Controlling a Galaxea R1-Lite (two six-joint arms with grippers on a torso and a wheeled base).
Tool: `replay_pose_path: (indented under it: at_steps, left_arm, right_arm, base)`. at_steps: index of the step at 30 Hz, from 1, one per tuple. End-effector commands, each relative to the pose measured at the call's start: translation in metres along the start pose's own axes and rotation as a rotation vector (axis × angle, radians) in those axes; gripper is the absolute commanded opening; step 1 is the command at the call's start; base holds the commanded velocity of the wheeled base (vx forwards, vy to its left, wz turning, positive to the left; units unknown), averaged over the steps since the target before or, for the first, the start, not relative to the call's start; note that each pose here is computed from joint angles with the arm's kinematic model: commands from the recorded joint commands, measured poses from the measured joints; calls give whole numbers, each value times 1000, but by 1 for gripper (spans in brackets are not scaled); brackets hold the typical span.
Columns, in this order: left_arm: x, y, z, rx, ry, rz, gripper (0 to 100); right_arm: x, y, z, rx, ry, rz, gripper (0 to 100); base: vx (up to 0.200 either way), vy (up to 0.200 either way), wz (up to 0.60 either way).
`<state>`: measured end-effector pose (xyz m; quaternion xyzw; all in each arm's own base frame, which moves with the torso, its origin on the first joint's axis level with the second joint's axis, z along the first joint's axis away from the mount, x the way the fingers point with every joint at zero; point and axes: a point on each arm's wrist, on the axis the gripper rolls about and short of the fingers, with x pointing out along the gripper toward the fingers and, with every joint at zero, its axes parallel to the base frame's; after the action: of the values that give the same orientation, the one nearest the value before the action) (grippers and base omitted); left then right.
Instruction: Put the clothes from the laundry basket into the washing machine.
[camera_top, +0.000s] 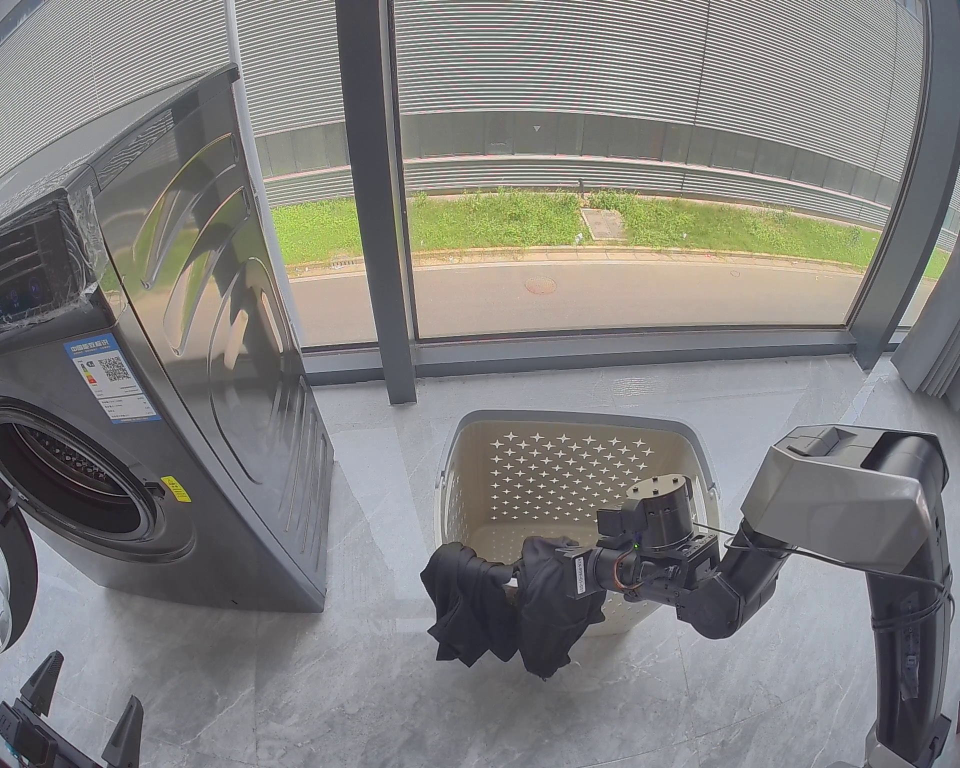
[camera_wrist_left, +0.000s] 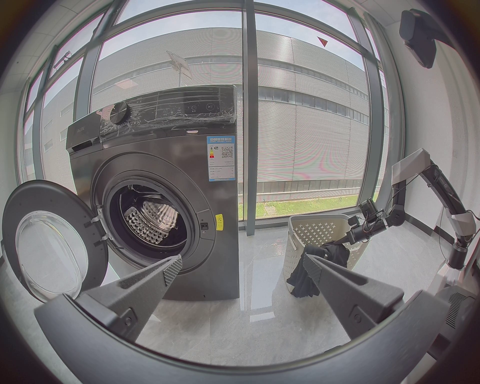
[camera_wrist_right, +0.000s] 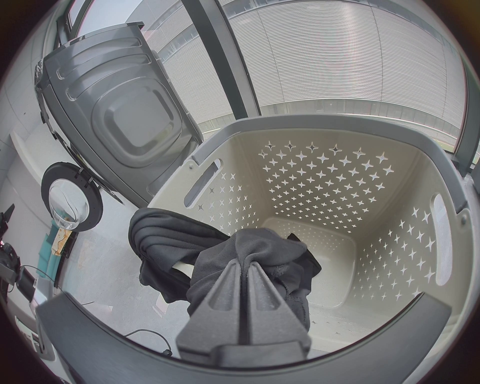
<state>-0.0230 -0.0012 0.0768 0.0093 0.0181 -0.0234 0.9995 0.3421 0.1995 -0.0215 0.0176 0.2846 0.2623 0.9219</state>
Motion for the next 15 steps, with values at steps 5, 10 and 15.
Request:
replay_pose_path:
  at_steps: [5,10,15]
  left_arm:
    - [0,0,-5,0,2,0,100]
    - [0,0,-5,0,0,0,100]
    - [0,0,-5,0,2,0,100]
  right_arm:
    - [-2,4,0,-5,-2,8,0]
    - [1,4,2,1,-23,11,100]
    - [2,5,-1,2,-19,14,100]
  base:
    - [0,0,0]
    - [0,0,0]
    - [0,0,0]
